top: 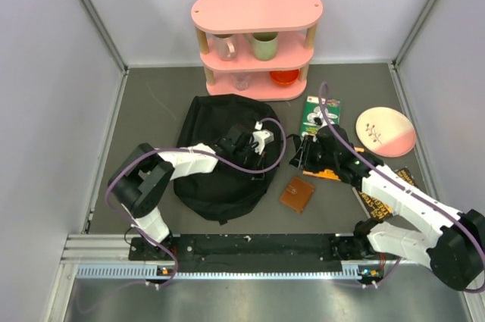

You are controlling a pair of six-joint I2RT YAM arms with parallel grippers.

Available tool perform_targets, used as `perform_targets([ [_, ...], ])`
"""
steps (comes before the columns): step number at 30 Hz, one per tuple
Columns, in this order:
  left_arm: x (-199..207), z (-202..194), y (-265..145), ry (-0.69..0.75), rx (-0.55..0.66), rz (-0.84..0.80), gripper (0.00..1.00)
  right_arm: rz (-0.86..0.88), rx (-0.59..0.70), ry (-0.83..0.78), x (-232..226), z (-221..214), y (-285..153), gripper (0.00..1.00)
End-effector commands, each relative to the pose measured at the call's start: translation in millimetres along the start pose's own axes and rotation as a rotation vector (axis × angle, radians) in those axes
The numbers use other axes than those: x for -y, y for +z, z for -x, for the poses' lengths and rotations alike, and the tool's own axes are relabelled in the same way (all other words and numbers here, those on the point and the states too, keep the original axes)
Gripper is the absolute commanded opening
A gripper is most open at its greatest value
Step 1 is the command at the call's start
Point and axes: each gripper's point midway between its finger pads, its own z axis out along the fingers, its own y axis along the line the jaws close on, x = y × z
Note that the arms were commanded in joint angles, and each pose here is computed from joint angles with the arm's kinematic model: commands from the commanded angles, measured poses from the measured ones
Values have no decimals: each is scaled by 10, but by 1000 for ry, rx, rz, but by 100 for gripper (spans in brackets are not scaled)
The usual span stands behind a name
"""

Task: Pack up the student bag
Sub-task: Unzip the student bag at the center of the board.

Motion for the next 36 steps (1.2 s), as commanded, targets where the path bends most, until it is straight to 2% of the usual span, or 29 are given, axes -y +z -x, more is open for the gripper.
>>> perform_targets([
  [1, 164, 118, -164, -18, 57, -32, 0, -6, 13, 57, 7, 151, 55, 28],
  [3, 231, 229, -270, -12, 97, -37, 0, 14, -8, 59, -53, 174, 108, 31],
  [4, 254, 259, -302, -24, 109, -37, 0, 19, -12, 57, -73, 191, 125, 52],
  [5, 301, 310, -358, -17, 127, -48, 0, 33, -5, 57, -139, 262, 131, 59],
  [8, 368, 366, -441, -29, 150, -60, 0, 60, -19, 58, -253, 349, 233, 68],
  [13, 427, 380, -561, -40, 179, -61, 0, 66, -52, 81, -337, 415, 460, 76],
  [24, 419, 270, -605, -82, 182, -52, 0, 89, -152, 121, -387, 353, 1022, 82],
  [28, 442, 237, -620, -93, 182, -60, 0, 103, -151, 126, -396, 360, 1143, 82],
  [29, 439, 217, -615, -95, 180, -62, 0, 102, -154, 127, -389, 353, 1174, 81],
  [30, 452, 228, -628, -97, 186, -65, 0, 103, -159, 128, -387, 336, 1205, 70],
  [32, 460, 244, -655, -95, 196, -64, 0, 137, -149, 131, -435, 349, 1228, 55],
  [33, 456, 239, -656, -99, 195, -61, 0, 139, -142, 139, -435, 360, 1231, 35],
  [36, 470, 230, -690, -115, 199, -57, 0, 145, -114, 139, -435, 418, 1226, 0],
])
